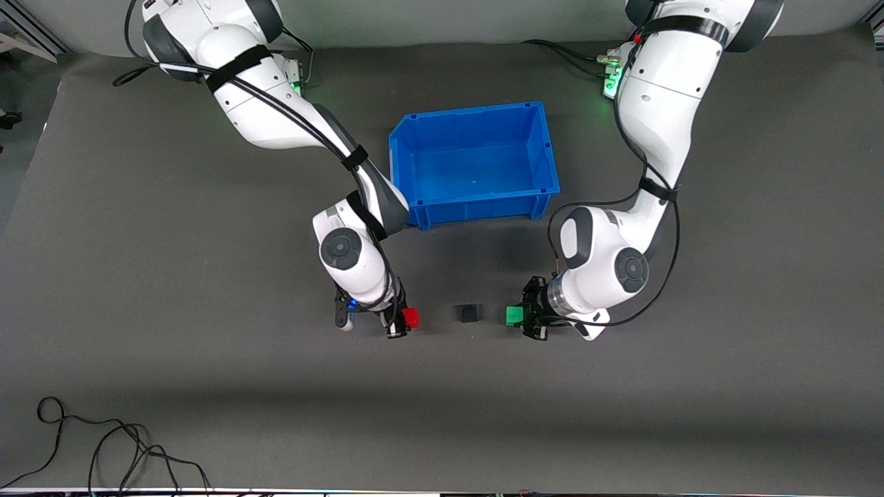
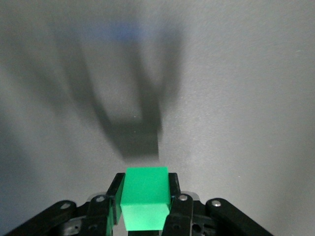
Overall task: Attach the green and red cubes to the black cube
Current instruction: 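Carry the red and green cubes toward the black cube with both grippers, then press the red and green cubes against the black cube's sides with both grippers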
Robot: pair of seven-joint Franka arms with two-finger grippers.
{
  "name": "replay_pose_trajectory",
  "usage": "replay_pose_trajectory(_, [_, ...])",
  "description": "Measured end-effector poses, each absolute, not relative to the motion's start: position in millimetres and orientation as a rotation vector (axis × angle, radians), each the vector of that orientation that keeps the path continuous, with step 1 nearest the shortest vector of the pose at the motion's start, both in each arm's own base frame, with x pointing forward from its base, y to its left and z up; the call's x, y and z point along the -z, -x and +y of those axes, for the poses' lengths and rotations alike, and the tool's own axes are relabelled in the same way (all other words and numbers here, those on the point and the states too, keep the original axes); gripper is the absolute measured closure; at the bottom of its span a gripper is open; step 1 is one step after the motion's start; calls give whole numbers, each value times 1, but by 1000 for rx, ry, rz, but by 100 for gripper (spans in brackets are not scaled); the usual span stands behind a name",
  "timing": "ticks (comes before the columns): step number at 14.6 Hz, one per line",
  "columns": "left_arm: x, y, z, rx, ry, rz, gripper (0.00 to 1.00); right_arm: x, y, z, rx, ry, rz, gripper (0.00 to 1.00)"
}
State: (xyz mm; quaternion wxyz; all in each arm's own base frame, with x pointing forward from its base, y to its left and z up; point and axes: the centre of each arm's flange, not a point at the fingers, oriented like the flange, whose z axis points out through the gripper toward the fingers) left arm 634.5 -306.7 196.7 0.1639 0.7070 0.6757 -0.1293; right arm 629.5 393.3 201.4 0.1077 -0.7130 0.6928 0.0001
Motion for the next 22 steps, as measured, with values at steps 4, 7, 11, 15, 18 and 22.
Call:
replay_pose_trajectory(4, [-180,-632,-313,338,-1977,1965,63,-192,-614,434,-38,2072,2110,61])
replay_pose_trajectory(7, [-180,-628,-328,350,-1965,1974,63,-186,-613,442,-46,2043,2143,61])
replay_pose_trajectory(11, [-182,-620,-349,367,-1953,1986,63,-171,-616,443,-47,2032,2166,61])
replay_pose_trajectory(15, [-177,-613,-370,381,-1950,1995,63,-168,-619,446,-53,2038,2180,61])
replay_pose_trajectory(18, [-180,-611,-378,383,-1942,1996,63,-168,-624,449,-54,2008,2196,61])
replay_pose_trajectory(22, [-185,-608,-390,378,-1921,2000,63,-168,-626,452,-51,2001,2197,61])
